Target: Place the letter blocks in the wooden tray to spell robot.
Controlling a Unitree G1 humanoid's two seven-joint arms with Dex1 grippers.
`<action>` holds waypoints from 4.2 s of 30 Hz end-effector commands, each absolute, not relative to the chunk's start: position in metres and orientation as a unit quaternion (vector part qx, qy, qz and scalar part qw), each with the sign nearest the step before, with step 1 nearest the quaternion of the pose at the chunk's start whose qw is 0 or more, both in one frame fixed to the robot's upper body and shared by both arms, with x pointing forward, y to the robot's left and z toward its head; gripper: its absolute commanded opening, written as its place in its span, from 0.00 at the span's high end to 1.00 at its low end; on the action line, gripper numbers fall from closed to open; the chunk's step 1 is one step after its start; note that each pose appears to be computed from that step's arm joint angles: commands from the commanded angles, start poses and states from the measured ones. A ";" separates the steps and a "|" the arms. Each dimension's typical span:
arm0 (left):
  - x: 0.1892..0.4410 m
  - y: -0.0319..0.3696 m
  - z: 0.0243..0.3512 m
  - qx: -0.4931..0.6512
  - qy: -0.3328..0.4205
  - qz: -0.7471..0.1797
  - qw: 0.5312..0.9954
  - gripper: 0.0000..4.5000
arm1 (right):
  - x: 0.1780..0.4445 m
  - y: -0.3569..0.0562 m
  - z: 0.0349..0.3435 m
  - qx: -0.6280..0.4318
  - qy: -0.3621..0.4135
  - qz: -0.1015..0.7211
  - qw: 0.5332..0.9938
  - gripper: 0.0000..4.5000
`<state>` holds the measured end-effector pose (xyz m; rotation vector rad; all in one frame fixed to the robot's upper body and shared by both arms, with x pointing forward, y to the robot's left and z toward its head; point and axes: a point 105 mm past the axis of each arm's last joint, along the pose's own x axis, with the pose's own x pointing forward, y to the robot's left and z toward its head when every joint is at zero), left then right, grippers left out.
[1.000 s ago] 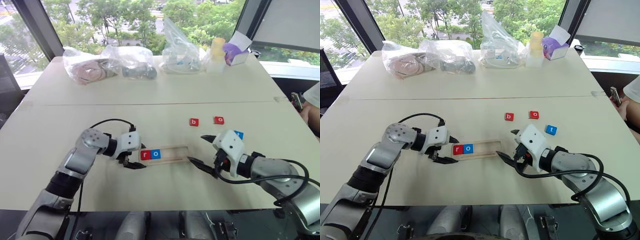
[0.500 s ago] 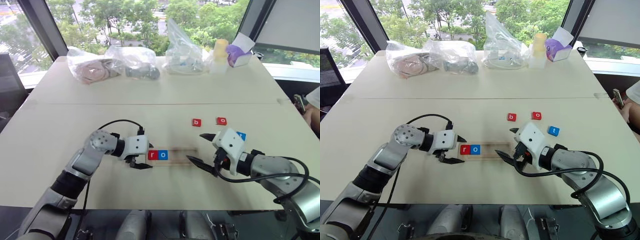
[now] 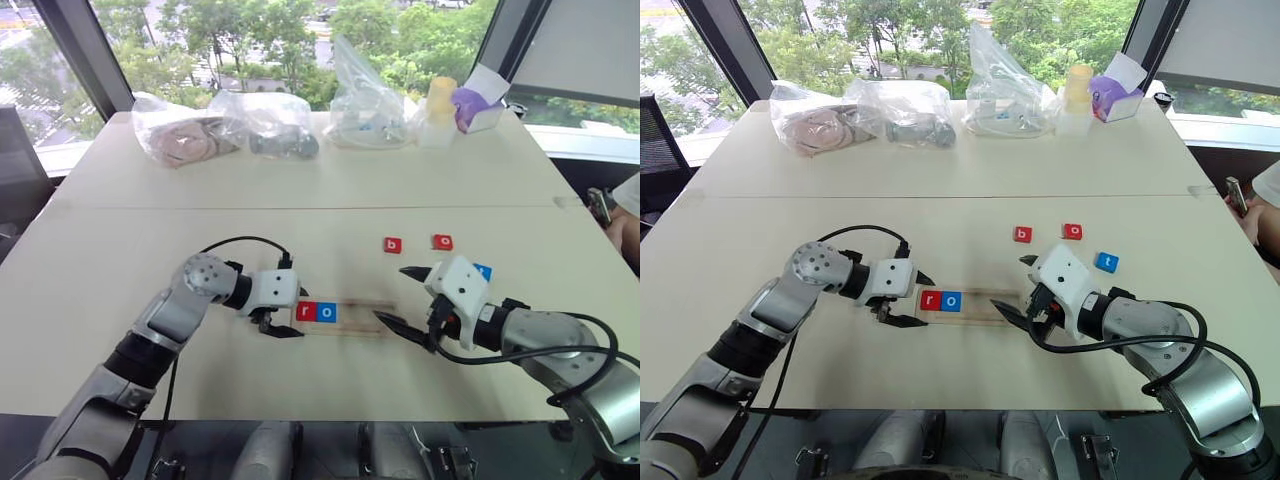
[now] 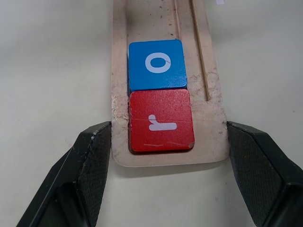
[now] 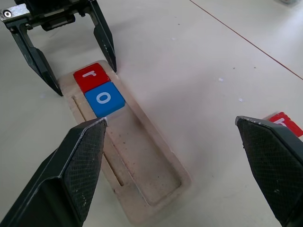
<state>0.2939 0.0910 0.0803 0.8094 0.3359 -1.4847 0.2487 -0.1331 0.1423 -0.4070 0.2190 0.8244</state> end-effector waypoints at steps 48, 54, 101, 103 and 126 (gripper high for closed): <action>0.273 0.145 0.176 0.050 0.046 -0.562 0.825 0.00 | 0.372 -0.133 0.132 -0.029 0.168 0.143 0.975 0.00; 0.276 0.135 0.186 0.051 0.024 -0.565 0.823 0.00 | 0.368 -0.134 0.108 -0.037 0.203 0.140 0.968 0.00; 0.271 0.134 0.175 0.094 0.022 -0.616 0.782 0.00 | 0.286 -0.140 0.118 -0.092 0.249 0.186 0.946 0.75; 0.274 0.130 0.174 0.092 0.020 -0.621 0.778 0.00 | 0.266 -0.152 0.114 -0.064 0.271 0.163 0.947 0.75; 0.266 0.118 0.169 0.092 0.016 -0.642 0.761 0.00 | 0.247 -0.167 0.111 -0.082 0.292 0.184 0.935 0.02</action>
